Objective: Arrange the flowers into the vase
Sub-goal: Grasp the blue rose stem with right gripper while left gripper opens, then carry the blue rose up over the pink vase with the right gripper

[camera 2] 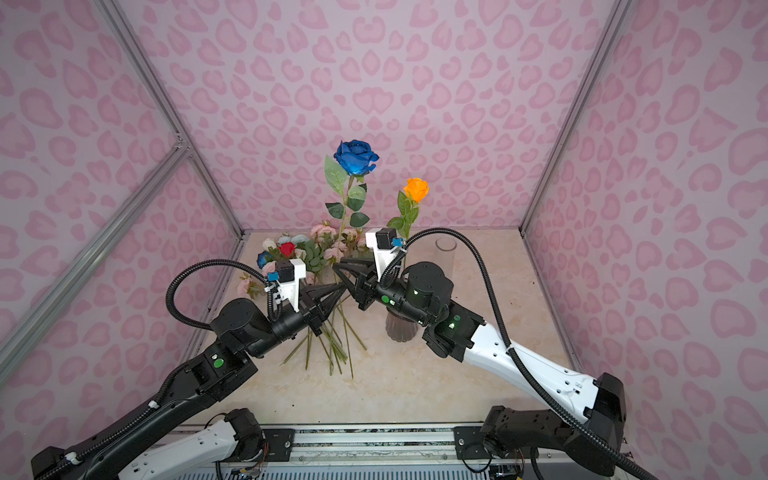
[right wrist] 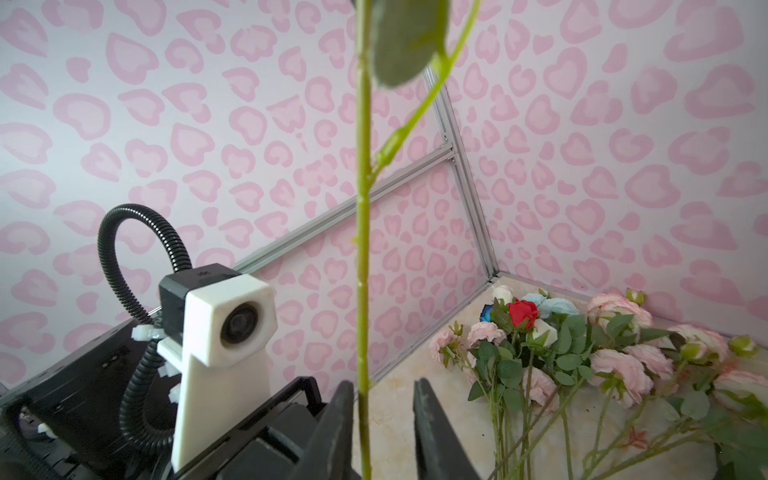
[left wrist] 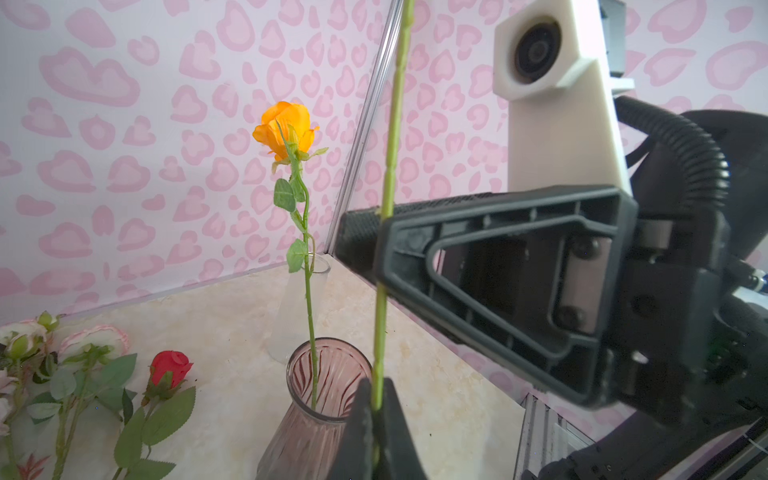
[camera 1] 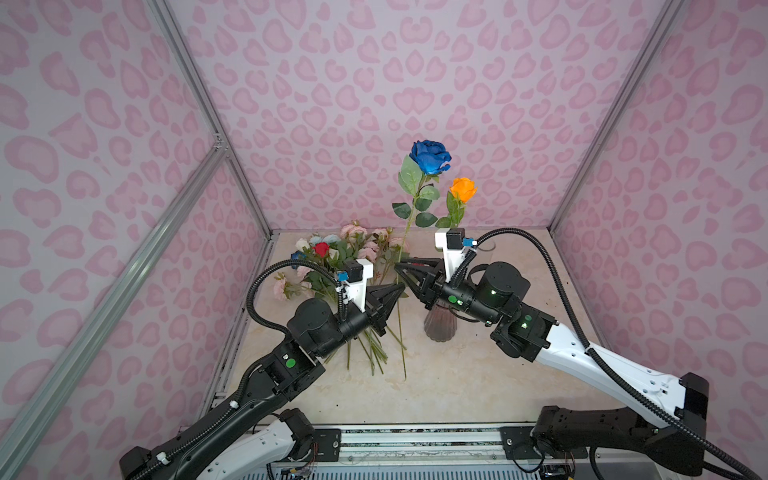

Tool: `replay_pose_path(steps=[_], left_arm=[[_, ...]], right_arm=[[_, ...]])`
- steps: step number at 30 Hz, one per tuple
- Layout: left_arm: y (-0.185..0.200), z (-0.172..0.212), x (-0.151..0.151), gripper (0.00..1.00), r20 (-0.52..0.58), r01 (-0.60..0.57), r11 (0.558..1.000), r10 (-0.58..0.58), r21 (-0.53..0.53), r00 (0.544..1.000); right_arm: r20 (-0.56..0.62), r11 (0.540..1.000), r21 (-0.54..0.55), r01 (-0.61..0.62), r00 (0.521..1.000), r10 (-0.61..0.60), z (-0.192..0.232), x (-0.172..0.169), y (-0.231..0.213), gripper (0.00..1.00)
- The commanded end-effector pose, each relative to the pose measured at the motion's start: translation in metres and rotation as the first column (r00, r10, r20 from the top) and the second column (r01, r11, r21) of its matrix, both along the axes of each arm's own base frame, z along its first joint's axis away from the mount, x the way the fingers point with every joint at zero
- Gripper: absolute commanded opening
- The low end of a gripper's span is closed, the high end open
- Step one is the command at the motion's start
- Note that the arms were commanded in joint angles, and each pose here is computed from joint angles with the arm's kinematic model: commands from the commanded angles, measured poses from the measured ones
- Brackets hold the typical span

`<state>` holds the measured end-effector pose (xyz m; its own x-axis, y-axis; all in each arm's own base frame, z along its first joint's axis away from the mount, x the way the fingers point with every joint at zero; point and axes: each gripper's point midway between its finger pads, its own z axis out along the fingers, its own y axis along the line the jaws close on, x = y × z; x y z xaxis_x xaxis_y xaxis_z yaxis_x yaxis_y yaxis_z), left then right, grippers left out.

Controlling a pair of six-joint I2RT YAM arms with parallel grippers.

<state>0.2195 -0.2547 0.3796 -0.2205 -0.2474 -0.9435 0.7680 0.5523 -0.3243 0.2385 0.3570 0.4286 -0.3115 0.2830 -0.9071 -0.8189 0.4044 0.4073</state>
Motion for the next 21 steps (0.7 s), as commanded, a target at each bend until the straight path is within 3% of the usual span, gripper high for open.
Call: replay_pose_path(steps=[1,7,10,13,14,16,21], left_arm=[[0.002,0.006,0.0,0.03,0.027,-0.012,1.0,0.012,-0.006,1.0],[0.005,0.002,0.005,0.07,0.013,-0.044,0.999,0.044,-0.003,0.999],[0.01,-0.002,0.009,0.21,-0.013,-0.077,0.997,0.077,0.007,0.997],[0.016,-0.004,0.011,0.48,-0.028,-0.111,0.994,0.112,0.013,0.993],[0.019,-0.004,0.012,0.52,-0.031,-0.124,0.992,0.124,0.015,0.992],[0.029,-0.009,0.013,0.59,-0.046,-0.168,0.986,0.169,0.024,0.985],[0.064,-0.033,0.015,0.6,-0.084,-0.315,0.949,0.316,0.025,0.945]], right_arm=[[-0.003,0.999,0.038,-0.028,1.0,0.028,0.006,-0.002,0.005,0.21],[0.0,0.999,0.043,-0.028,1.0,0.028,0.006,-0.001,0.005,0.01],[0.01,0.999,0.035,-0.025,1.0,0.024,0.005,-0.001,0.006,0.01],[0.022,1.0,0.021,-0.006,1.0,0.006,0.007,0.001,0.004,0.01],[0.032,1.0,0.01,0.006,0.999,-0.007,0.008,0.003,0.002,0.01],[0.055,0.999,-0.016,0.036,0.998,-0.035,0.012,0.005,-0.002,0.01],[0.197,0.978,-0.086,0.192,0.965,-0.172,0.043,0.015,-0.028,0.01]])
